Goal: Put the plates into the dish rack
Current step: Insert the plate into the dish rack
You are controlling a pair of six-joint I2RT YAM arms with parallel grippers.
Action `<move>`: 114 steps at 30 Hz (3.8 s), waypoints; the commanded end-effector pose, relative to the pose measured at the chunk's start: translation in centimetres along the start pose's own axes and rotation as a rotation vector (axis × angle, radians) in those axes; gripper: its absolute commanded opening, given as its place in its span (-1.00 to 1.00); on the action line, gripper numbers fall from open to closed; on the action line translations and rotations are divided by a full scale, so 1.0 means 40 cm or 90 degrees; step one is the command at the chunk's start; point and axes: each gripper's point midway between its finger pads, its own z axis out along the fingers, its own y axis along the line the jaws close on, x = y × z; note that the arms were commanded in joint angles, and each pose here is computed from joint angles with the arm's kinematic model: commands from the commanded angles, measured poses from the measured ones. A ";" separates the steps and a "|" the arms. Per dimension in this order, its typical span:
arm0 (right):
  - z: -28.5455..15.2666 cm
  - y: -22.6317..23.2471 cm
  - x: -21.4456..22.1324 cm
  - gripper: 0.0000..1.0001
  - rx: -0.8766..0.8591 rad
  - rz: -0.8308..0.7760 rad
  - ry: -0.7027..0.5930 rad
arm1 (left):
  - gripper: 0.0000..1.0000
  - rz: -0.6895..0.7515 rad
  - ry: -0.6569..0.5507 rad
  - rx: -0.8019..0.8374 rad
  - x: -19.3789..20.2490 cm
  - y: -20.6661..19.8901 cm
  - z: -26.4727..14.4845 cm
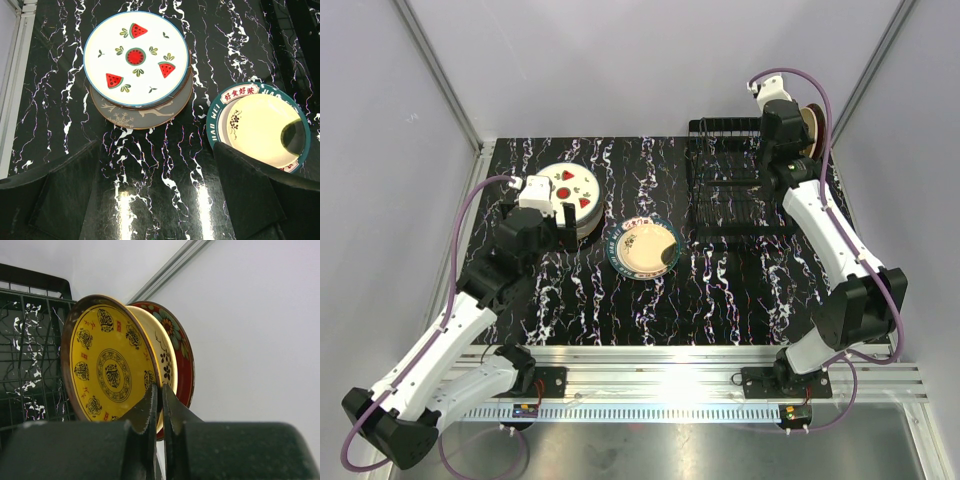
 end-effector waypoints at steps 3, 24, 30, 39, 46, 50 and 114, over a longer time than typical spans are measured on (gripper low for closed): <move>-0.021 -0.093 -0.045 -1.00 0.052 0.050 -0.021 | 0.98 -0.016 -0.031 0.013 -0.042 -0.015 -0.002; -0.037 -0.075 -0.009 -1.00 0.042 0.055 0.002 | 0.98 -0.015 -0.026 0.014 -0.037 -0.017 0.002; -0.041 -0.059 0.003 -1.00 0.035 0.048 0.013 | 0.98 -0.015 -0.026 0.016 -0.038 -0.018 0.002; -0.045 -0.054 0.024 -1.00 0.042 0.054 0.037 | 0.98 -0.016 -0.027 0.019 -0.040 -0.020 0.001; -0.055 -0.075 0.010 -1.00 0.063 0.059 0.047 | 0.98 -0.016 -0.028 0.021 -0.040 -0.022 -0.001; -0.056 -0.080 0.009 -1.00 0.077 0.046 0.057 | 0.98 -0.018 -0.031 0.023 -0.044 -0.022 -0.003; -0.036 -0.036 -0.020 -0.44 0.054 0.055 0.073 | 0.98 -0.016 -0.033 0.028 -0.044 -0.027 -0.007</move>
